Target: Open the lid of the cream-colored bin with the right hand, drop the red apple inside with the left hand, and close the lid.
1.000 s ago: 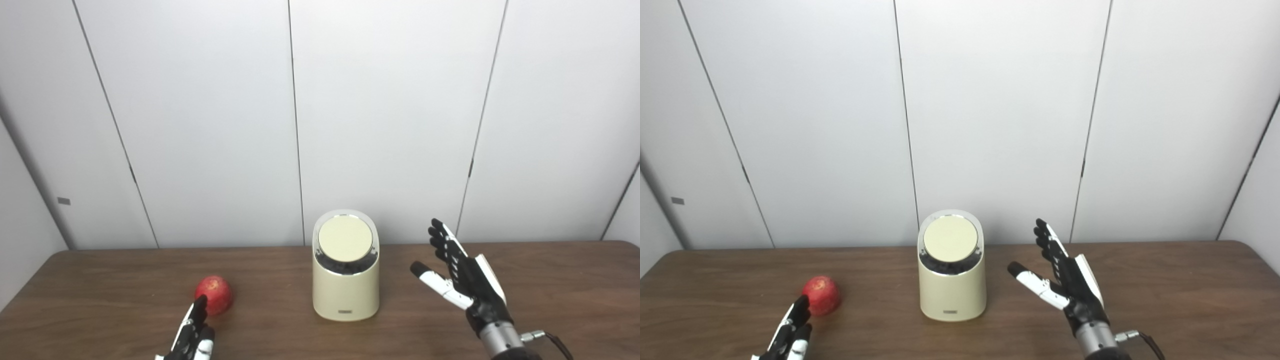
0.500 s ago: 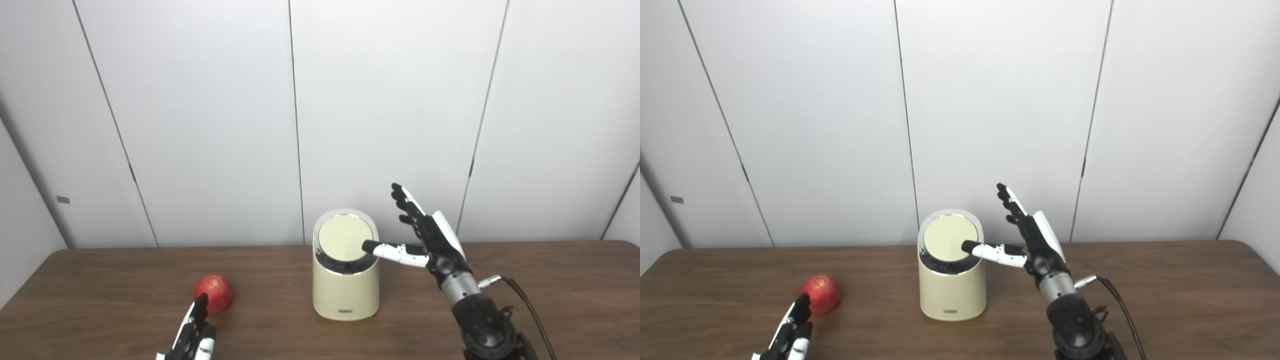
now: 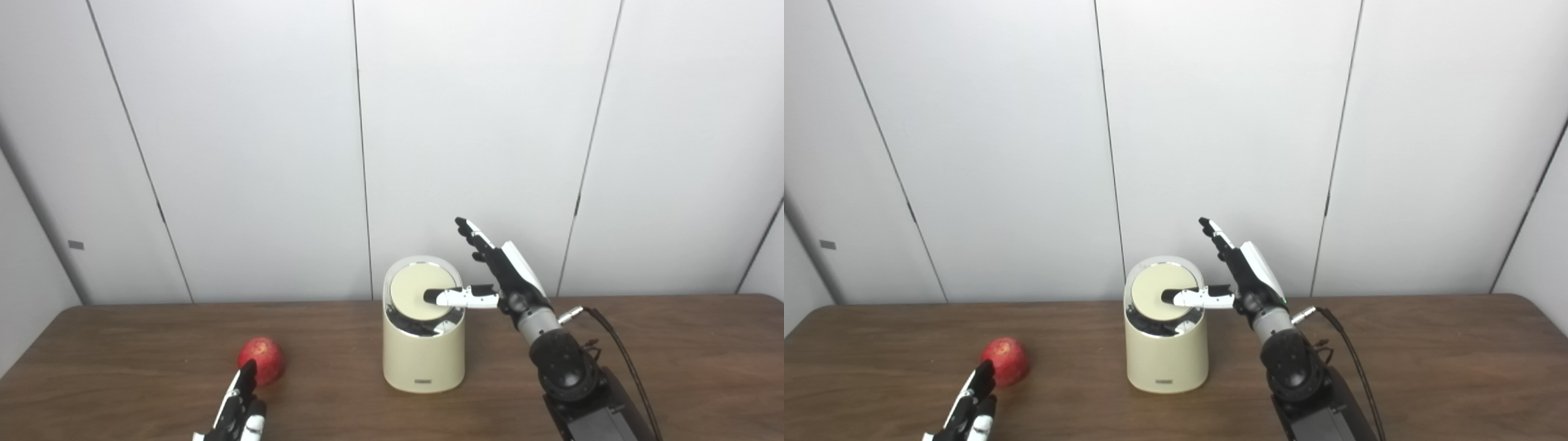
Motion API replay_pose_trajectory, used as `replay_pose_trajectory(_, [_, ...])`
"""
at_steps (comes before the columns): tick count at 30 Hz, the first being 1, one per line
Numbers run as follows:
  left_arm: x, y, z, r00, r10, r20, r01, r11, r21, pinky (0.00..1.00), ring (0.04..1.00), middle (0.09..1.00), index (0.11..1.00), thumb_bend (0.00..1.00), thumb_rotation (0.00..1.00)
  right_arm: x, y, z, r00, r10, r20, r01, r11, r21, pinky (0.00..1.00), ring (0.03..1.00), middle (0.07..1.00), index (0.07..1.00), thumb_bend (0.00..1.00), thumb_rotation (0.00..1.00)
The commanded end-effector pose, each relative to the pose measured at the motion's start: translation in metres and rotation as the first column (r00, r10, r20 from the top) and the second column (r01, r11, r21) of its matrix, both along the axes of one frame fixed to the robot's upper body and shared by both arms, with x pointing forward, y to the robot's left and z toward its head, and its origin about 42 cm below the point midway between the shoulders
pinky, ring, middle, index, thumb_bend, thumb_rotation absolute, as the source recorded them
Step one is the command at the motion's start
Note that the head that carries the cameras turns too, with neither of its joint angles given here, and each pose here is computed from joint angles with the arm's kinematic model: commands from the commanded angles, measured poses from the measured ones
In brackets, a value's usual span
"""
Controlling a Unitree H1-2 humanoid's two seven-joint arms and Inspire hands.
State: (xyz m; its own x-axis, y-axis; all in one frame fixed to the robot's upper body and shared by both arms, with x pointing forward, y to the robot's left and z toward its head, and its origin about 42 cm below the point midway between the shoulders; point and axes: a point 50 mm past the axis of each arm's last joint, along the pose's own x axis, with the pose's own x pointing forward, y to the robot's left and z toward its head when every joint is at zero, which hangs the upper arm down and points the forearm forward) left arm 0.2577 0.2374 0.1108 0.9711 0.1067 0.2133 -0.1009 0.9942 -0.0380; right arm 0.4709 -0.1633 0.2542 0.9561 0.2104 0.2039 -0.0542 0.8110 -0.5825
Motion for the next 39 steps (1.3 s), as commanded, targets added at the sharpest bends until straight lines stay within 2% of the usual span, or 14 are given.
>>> replay_pose_trajectory(1, [-0.017,-0.012,-0.028,0.996,0.000,-0.090,-0.004,0.999,-0.041,1.00,1.000,0.983,0.971,0.35,0.65,0.009,0.006,0.034,0.992,0.030,0.122,-0.028,0.999,-0.022,0.89,0.933,0.940,0.953,0.90,0.30])
replay_pose_trajectory(8, [-0.017,-0.015,-0.026,0.996,-0.004,-0.085,0.000,0.999,-0.044,1.00,1.000,0.982,0.972,0.31,0.67,0.015,0.013,0.031,0.991,0.025,0.129,-0.018,0.998,-0.056,0.87,0.918,0.930,0.938,0.93,0.32])
replay_pose_trajectory(18, [-0.017,-0.016,-0.025,0.997,-0.005,-0.083,0.001,0.999,-0.052,1.00,1.000,0.992,0.979,0.33,0.68,0.016,0.014,0.026,0.993,0.021,0.116,-0.012,0.997,-0.081,0.87,0.922,0.926,0.936,0.92,0.27])
replay_pose_trajectory(23, [-0.018,-0.018,-0.025,0.997,0.000,-0.076,-0.004,0.998,-0.060,1.00,1.000,0.989,0.974,0.34,0.69,0.019,0.010,0.028,0.988,0.021,0.151,0.010,0.979,-0.204,0.87,0.922,0.927,0.946,0.92,0.26])
replay_pose_trajectory(30, [-0.018,-0.022,-0.023,0.996,0.009,-0.086,-0.012,0.999,-0.034,1.00,1.000,0.986,0.973,0.32,0.70,0.025,0.005,0.034,0.981,0.043,0.190,0.017,0.953,-0.303,0.91,0.934,0.925,0.945,0.96,0.17])
replay_pose_trajectory(36, [-0.016,-0.024,-0.024,0.996,0.007,-0.086,-0.011,0.999,-0.039,1.00,1.000,0.986,0.973,0.33,0.69,0.026,0.006,0.034,0.982,0.042,0.182,0.006,0.968,-0.252,0.88,0.918,0.913,0.937,0.96,0.17])
replay_pose_trajectory(39, [-0.017,-0.024,-0.024,0.996,0.010,-0.090,-0.013,1.000,-0.029,1.00,1.000,0.983,0.968,0.33,0.70,0.024,0.007,0.037,0.986,0.036,0.162,-0.015,0.991,-0.130,0.86,0.907,0.919,0.928,0.94,0.18])
